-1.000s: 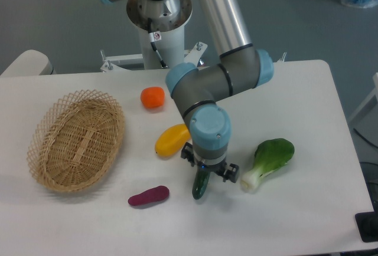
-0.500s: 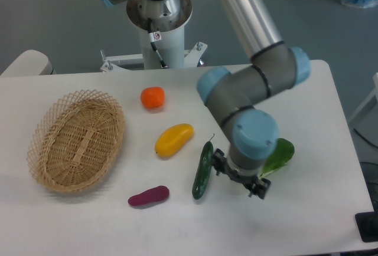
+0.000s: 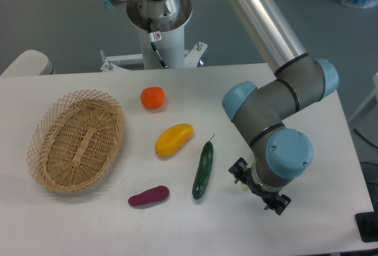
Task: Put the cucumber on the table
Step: 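Lift the open gripper up and away from the cucumber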
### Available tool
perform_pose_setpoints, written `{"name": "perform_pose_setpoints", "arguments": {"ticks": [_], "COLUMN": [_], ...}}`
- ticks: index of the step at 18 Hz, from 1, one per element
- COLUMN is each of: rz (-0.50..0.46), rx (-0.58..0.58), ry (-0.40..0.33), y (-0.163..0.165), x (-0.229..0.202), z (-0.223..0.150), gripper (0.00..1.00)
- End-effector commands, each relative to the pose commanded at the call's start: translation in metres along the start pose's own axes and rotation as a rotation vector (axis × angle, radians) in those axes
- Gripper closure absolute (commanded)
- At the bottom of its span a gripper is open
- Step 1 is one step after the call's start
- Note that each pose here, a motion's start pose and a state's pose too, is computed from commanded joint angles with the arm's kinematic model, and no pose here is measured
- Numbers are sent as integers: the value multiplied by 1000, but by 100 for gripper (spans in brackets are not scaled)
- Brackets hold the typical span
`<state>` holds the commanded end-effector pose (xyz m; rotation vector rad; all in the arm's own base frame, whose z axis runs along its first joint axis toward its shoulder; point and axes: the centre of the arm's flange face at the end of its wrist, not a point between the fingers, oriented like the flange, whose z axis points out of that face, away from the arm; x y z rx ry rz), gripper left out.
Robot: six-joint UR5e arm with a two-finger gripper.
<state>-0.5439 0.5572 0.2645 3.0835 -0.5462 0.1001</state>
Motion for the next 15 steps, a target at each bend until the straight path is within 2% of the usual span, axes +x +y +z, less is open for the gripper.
{"name": "perform_pose_setpoints", "arguments": {"ticks": [2,4,15], "rz": [23,87,163], "rx": [5,-2,-8], "ry": [-8,-10,-8], "y": [-1,-1,-3], "x": [-3,-4,0], "z": [-1,-1,4], "gripper": [0,0,0]}}
